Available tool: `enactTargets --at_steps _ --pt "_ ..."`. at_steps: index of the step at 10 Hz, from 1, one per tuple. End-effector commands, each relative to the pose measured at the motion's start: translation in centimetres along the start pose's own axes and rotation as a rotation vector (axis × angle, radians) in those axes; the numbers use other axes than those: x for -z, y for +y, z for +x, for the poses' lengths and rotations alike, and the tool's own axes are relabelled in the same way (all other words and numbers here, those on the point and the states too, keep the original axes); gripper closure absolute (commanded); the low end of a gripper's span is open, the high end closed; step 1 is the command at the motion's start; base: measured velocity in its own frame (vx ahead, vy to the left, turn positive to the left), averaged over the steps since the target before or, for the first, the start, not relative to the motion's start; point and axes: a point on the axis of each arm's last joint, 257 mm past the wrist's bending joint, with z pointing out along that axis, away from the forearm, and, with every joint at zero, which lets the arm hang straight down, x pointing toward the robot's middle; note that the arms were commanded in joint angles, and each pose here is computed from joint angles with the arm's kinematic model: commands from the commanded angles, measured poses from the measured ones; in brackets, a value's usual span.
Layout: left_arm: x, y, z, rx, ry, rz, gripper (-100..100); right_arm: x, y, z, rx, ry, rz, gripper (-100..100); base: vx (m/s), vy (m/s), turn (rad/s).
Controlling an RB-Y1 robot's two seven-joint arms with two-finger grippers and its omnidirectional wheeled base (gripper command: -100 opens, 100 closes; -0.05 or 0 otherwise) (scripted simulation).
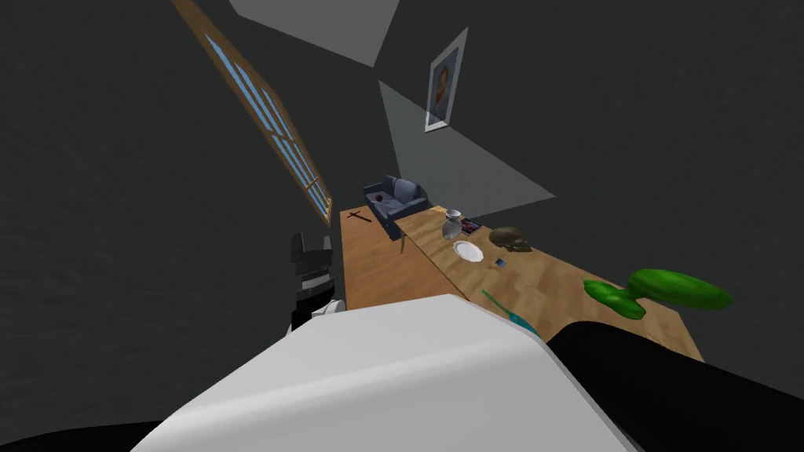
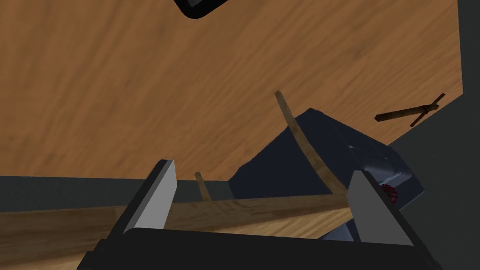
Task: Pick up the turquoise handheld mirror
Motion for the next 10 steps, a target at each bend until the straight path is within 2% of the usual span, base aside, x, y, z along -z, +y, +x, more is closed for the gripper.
enactTargets --at_steps 1,2,4,5,6,8,9,10 --pt "0.0 0.0 0.0 0.0 0.0 0.0 0 1.8 -3.2 2.9 0.041 0.086 0.079 -100 0.045 -0.032 0.326" --pt "0.0 0.0 0.0 0.0 0.0 0.0 0 1.8 -3.2 2.9 0.041 0.086 0.079 -100 0.04 -0.034 0.158" --pt "0.0 0.0 0.0 0.0 0.0 0.0 0 5.7 -8.5 7.0 0.115 0.223 0.198 -100 0.067 -0.044 0.385" --pt "0.0 0.0 0.0 0.0 0.0 0.0 0 5.5 -8.1 6.8 0.115 0.218 0.19 -100 0.046 -0.066 0.198" --pt "0.0 0.0 0.0 0.0 0.0 0.0 0 5.8 -8.7 7.1 0.115 0.226 0.203 -100 0.018 -0.029 0.013" --pt "0.0 0.0 0.0 0.0 0.0 0.0 0 10.0 -13.4 10.0 0.188 0.345 0.309 -100 0.039 -0.05 0.377" --pt "0.0 0.0 0.0 0.0 0.0 0.0 0 10.1 -13.6 10.0 0.188 0.347 0.312 -100 0.042 -0.069 0.187" --pt "0.0 0.0 0.0 0.0 0.0 0.0 0 12.1 -15.7 11.0 0.223 0.398 0.36 -100 0.051 -0.068 0.272"
